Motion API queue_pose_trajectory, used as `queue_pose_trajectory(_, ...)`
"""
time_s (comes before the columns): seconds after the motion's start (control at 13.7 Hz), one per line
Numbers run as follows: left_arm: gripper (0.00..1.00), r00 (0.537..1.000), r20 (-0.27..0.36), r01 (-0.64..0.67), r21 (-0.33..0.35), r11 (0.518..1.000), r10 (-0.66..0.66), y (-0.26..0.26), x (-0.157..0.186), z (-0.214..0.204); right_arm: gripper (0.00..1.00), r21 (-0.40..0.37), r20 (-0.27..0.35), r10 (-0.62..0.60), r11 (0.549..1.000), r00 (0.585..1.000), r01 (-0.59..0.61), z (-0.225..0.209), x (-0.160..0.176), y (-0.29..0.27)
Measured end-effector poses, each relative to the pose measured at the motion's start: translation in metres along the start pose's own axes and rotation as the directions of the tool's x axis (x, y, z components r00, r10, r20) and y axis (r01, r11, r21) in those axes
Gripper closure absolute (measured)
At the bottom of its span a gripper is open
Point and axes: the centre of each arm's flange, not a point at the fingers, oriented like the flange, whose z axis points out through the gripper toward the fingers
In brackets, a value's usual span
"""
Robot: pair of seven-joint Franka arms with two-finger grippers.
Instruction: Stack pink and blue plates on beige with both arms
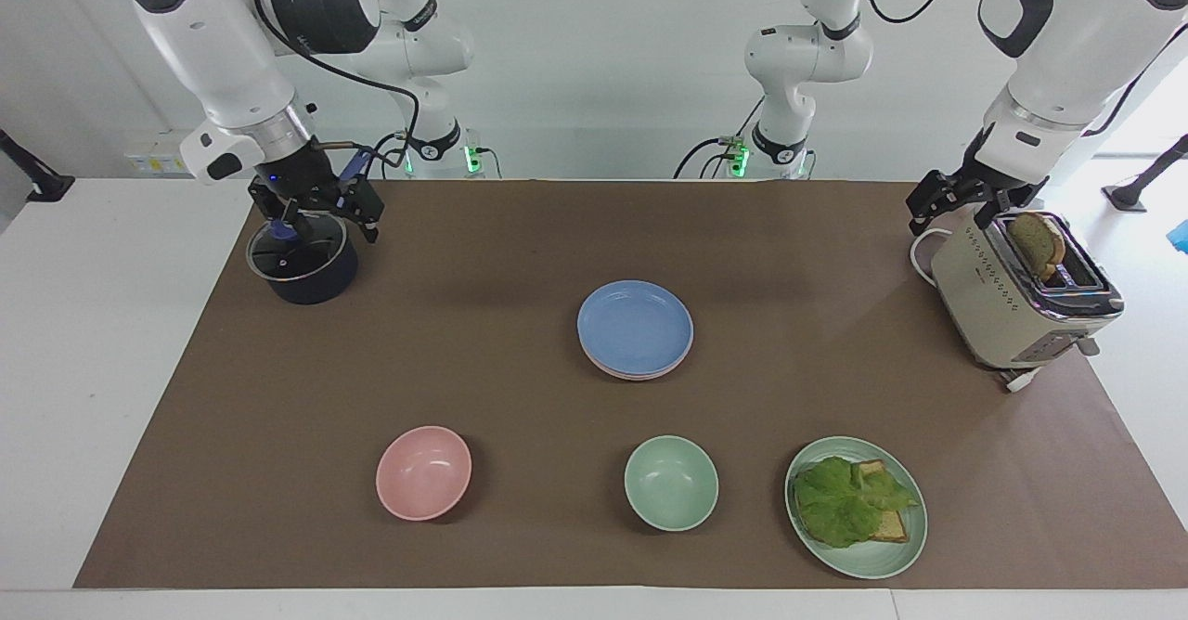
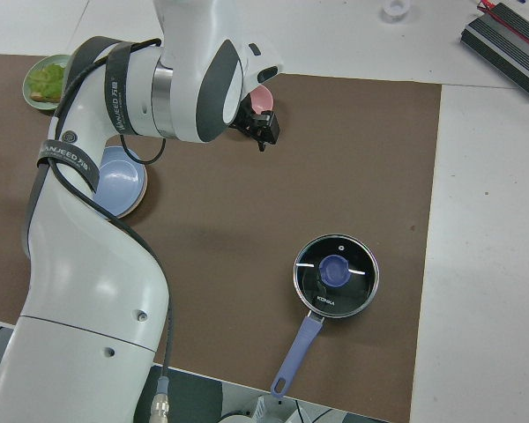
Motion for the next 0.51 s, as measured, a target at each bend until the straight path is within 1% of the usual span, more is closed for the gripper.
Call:
queue_pose_trajectory(0.15,0.00,1.000,0.000,0.000,0.000,1.000,0.000,0.000,0.000,0.000,0.00,-0.004,0.017,0.001,1.000,1.000,-0.001,-0.014,-0.005,0.008)
queue_pose_trajectory(0.36,0.00,1.000,0.000,0.000,0.000,1.000,0.000,0.000,0.000,0.000,0.00,-0.037,0.035,-0.027,0.999,0.999,0.028,-0.043,-0.014,0.022)
queue_pose_trajectory(0.51,0.00,1.000,0.000,0.000,0.000,1.000,0.000,0.000,0.000,0.000,0.00,-0.042,0.026,-0.034,0.999,0.999,0.035,-0.059,-0.018,0.030)
